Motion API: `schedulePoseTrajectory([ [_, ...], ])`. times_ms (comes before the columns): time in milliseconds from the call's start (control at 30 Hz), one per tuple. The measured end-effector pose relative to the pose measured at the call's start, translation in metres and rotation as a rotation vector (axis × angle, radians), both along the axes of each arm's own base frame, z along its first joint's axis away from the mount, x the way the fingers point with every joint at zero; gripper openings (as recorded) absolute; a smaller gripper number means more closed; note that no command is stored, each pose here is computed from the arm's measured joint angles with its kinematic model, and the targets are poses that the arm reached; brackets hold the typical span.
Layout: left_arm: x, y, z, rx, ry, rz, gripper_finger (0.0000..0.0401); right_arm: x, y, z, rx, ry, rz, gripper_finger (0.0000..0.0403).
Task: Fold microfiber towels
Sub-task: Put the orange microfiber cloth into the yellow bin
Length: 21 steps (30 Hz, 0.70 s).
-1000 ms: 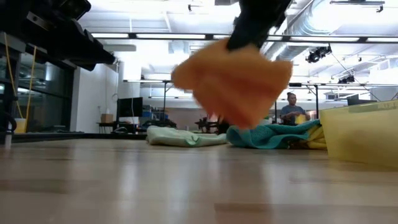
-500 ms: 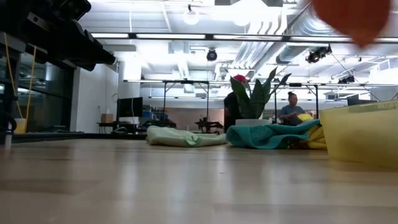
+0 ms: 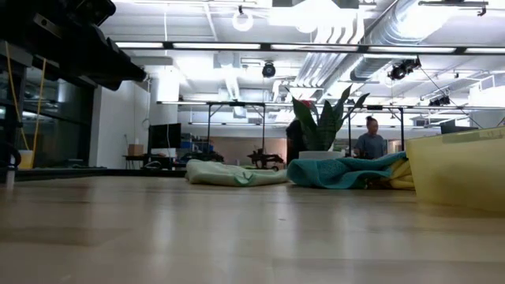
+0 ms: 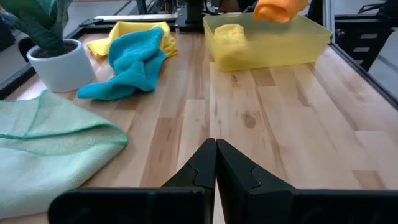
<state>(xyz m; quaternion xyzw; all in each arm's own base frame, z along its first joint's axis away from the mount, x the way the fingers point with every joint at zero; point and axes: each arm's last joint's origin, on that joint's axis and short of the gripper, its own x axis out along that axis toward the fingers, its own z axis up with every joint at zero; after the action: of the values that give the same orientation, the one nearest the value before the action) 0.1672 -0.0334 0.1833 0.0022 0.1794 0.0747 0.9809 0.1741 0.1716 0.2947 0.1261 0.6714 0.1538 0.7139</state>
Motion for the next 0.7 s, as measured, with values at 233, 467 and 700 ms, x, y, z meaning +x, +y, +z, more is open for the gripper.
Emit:
schedulePoseTrajectory([
  [233,0.000,-0.001,0.000,-0.024,0.000,-0.018,0.0000,0.006,-0.011,-0.018,0.042,0.030,0.071,0.0000],
  [467,0.000,-0.001,0.001,0.045,0.002,-0.043,0.0000,0.011,-0.016,-0.013,0.038,-0.035,0.146,0.0000],
  [700,0.001,0.000,0.002,0.061,-0.013,-0.025,0.0000,0.017,-0.023,-0.013,0.061,-0.037,0.158,0.0000],
])
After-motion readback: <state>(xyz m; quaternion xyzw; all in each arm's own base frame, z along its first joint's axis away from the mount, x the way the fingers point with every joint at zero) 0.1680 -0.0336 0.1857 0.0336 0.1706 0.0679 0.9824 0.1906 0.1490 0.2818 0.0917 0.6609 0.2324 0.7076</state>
